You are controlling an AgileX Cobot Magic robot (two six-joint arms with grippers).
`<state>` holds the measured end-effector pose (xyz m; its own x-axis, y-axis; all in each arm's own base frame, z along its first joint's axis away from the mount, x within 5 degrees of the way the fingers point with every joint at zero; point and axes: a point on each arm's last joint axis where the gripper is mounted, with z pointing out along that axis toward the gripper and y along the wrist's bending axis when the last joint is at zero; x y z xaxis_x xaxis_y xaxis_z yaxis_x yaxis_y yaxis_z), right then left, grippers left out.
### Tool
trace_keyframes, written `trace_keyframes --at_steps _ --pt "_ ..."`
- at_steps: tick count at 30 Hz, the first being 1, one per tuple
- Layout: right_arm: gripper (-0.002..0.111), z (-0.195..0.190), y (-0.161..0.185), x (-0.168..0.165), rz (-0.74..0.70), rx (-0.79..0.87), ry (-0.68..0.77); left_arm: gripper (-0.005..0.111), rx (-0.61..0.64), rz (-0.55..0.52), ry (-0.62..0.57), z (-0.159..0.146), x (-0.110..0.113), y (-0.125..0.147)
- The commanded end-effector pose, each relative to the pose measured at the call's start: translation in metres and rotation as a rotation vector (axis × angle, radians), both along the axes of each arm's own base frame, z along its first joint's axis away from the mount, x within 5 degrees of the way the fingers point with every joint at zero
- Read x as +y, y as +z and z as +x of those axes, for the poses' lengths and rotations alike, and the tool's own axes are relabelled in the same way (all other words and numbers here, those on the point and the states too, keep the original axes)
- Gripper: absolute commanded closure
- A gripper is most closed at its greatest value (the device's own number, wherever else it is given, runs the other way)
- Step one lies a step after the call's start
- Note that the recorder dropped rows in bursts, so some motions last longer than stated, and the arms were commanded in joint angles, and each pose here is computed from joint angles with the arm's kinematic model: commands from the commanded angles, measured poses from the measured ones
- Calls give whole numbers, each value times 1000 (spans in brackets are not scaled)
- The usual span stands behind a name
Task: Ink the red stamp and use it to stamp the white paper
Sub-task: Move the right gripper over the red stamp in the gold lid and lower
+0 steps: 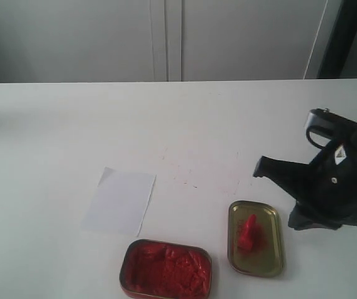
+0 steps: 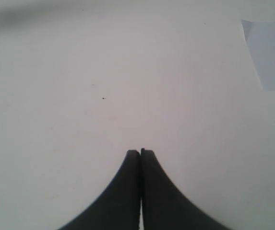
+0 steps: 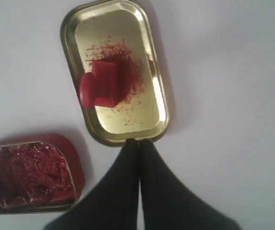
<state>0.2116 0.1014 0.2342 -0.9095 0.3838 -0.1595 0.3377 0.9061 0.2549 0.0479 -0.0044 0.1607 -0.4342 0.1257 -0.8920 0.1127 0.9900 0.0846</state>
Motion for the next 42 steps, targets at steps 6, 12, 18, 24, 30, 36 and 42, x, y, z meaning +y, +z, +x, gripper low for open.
trace_keyframes --at_steps 6,12,18,24,30,36,42 --pt "108 32 -10 63 -62 32 -5 107 22 5 -1 -1 0 -4" --pt "103 40 -18 63 -153 18 -121 107 22 5 -1 -1 0 -4" --pt "76 42 -28 65 -171 42 -125 107 22 5 -1 -1 0 -4" --pt "72 43 -30 65 -167 40 -145 107 22 5 -1 -1 0 -4" --pt "72 46 -41 67 -176 62 -167 107 22 5 -1 -1 0 -4" --pt "72 49 -51 70 -177 76 -195 107 22 5 -1 -1 0 -4" --pt "72 51 -62 71 -193 98 -193 107 22 5 -1 -1 0 -4"
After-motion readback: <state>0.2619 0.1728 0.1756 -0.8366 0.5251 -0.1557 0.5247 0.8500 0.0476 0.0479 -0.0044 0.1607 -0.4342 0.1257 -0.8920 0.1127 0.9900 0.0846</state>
